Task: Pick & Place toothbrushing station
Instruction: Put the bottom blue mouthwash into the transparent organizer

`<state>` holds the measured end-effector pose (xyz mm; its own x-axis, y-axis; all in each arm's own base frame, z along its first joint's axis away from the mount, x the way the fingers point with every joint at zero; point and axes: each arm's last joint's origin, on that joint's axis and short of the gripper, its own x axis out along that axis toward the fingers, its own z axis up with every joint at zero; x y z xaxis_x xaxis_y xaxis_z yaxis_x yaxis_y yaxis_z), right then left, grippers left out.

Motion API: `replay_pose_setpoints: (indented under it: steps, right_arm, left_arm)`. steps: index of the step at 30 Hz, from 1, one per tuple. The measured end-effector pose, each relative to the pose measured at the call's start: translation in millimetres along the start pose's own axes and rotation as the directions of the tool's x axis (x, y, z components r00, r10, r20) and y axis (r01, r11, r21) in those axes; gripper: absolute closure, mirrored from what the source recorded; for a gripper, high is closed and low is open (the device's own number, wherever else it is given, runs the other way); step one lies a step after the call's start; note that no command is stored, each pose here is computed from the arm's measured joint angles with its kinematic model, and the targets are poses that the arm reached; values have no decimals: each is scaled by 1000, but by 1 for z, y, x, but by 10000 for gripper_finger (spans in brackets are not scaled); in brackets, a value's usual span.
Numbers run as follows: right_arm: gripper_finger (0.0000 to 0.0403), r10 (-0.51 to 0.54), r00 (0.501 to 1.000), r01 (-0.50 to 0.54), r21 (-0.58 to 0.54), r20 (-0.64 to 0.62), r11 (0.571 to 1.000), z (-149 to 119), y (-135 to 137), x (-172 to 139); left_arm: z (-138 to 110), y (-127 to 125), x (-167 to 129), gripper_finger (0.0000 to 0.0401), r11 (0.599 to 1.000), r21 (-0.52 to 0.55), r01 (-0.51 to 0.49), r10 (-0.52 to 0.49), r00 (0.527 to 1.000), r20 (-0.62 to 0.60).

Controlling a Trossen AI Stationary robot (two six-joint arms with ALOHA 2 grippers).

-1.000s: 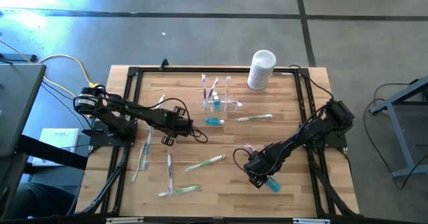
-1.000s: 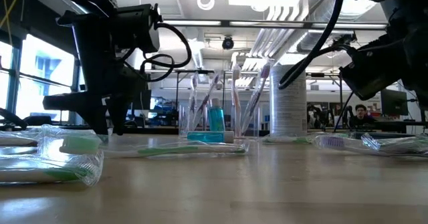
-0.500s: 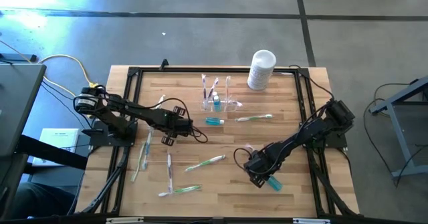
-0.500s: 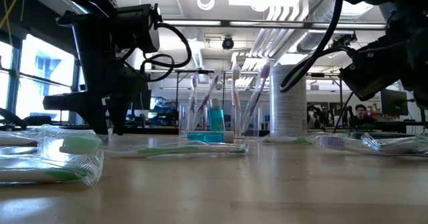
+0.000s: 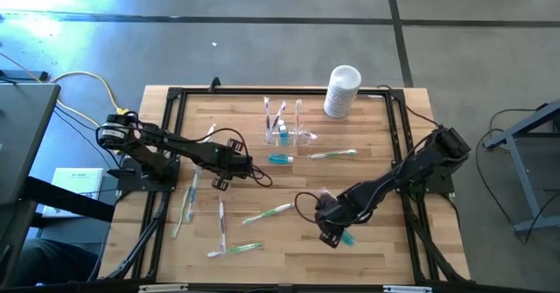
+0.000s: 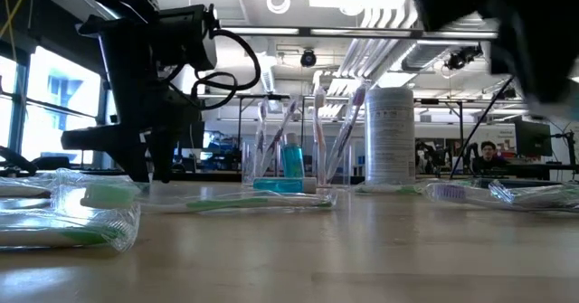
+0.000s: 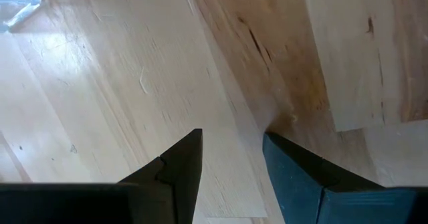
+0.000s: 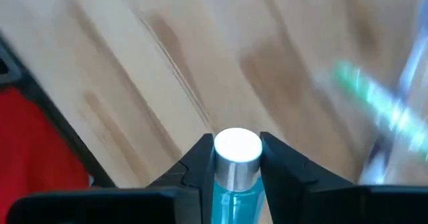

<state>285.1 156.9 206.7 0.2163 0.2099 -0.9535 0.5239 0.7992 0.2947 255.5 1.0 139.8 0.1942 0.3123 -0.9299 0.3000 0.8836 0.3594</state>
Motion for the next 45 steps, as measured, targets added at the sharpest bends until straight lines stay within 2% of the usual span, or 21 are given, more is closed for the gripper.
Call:
replay_pose_setpoints:
  steps: [3, 6, 9, 13, 20, 26, 32, 37, 40, 45]
  right_arm:
    - [319, -10, 983, 37, -147, 183, 988, 11, 13, -17]
    - [319, -56, 925, 164, -263, 375, 951, 20, 21, -31]
    - [318, -92, 851, 298, -331, 517, 896, 28, 23, -38]
    - [318, -126, 787, 411, -362, 604, 836, 42, 19, -42]
    - [318, -203, 662, 581, -323, 721, 747, 76, 4, -50]
    - [318, -162, 659, 595, -377, 735, 710, 107, -9, -58]
    - [318, -86, 671, 558, -425, 736, 713, 136, -27, -67]
    - [318, -35, 669, 543, -456, 742, 705, 155, -50, -88]
    - [318, -6, 672, 501, -448, 741, 741, 173, -72, -96]
    - [318, 124, 679, 369, -482, 723, 795, 200, -110, -111]
  left_arm:
    - [1, 0, 0, 240, 1000, 20, -2, 2, 1000, 6]
    - [1, 0, 0, 240, 1000, 28, -3, 3, 1000, 7]
    - [1, 0, 0, 240, 1000, 28, -3, 3, 1000, 7]
    - [1, 0, 0, 240, 999, 36, -3, 2, 1000, 8]
    - [2, 1, 0, 240, 998, 66, -6, 5, 1000, 15]
    - [0, 0, 0, 240, 1000, 21, 4, -4, 1000, 3]
    - [-1, -1, 0, 240, 998, -40, 38, -38, 999, -10]
    - [-2, -2, 0, 240, 996, -82, 46, -48, 999, -17]
    - [-3, -2, 0, 240, 992, -115, 51, -53, 998, -19]
    - [-3, -3, 0, 240, 984, -167, 59, -64, 998, -21]
